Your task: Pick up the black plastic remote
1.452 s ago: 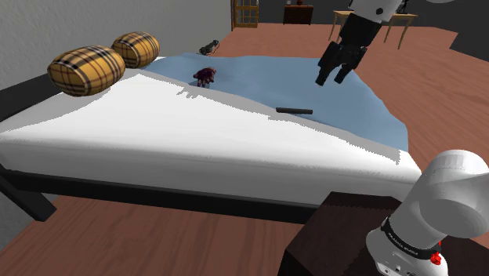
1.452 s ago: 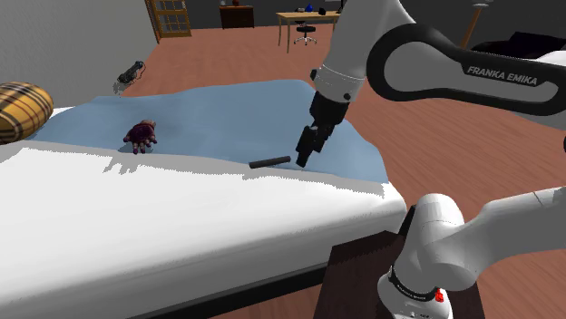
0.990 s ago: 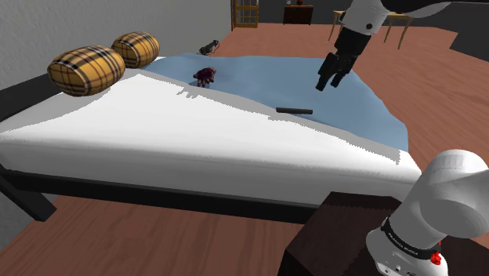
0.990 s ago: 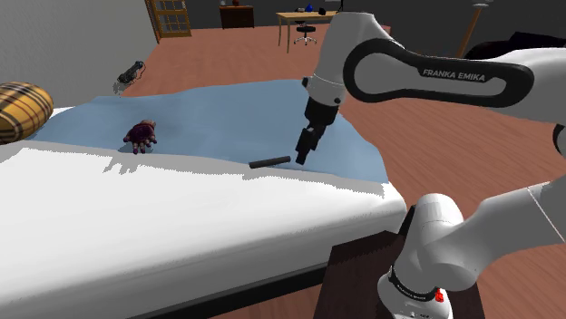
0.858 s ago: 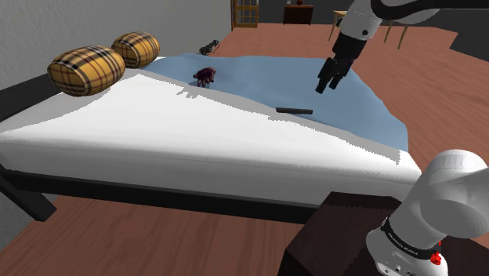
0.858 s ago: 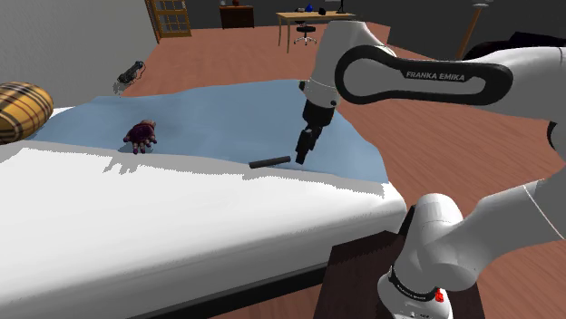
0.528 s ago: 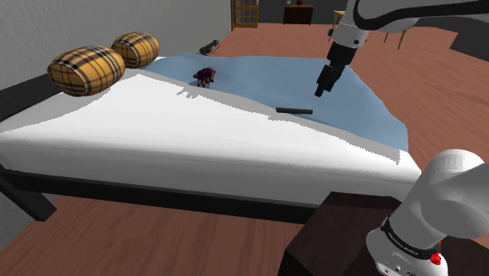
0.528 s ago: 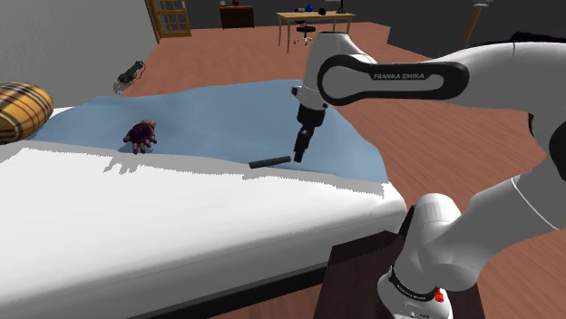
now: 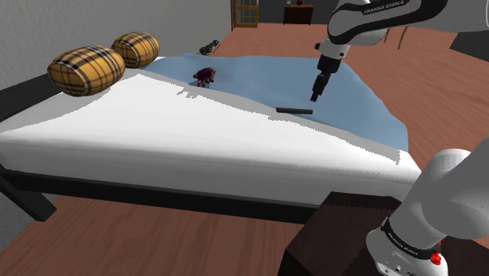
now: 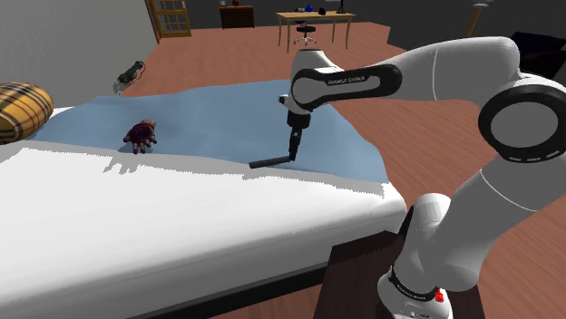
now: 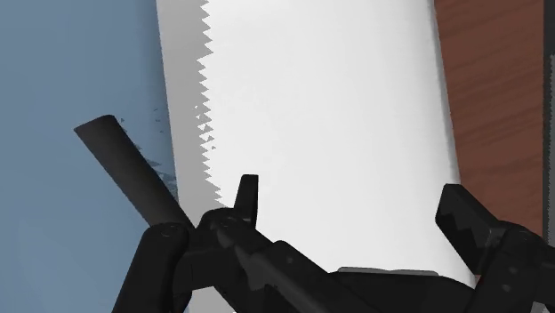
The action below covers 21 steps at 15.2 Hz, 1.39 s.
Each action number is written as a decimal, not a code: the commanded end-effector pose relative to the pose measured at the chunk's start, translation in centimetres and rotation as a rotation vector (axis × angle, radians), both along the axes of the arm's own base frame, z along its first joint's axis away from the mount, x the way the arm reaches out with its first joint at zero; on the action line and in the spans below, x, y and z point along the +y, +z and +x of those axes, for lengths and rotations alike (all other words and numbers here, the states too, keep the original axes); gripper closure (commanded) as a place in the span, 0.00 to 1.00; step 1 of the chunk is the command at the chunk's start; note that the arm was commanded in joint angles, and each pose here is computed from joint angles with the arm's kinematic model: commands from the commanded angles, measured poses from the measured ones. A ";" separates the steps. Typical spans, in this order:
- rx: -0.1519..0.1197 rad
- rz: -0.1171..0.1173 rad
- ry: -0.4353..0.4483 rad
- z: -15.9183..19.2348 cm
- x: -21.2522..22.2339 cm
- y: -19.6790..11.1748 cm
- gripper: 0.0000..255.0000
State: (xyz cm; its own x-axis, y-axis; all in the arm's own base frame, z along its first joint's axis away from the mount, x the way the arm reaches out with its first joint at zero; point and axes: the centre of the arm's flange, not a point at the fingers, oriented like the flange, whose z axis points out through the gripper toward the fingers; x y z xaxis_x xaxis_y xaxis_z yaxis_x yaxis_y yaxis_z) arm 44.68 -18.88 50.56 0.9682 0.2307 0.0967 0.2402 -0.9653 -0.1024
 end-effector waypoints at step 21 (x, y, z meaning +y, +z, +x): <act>0.090 -0.064 0.361 16.0 -12.1 -14.6 0.00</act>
State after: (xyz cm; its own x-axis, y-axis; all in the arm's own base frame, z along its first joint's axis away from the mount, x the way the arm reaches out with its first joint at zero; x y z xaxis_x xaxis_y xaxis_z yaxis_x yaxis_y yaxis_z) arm 60.60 -30.88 36.59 0.8284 0.5600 -0.0106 0.5575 -0.8262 -0.0815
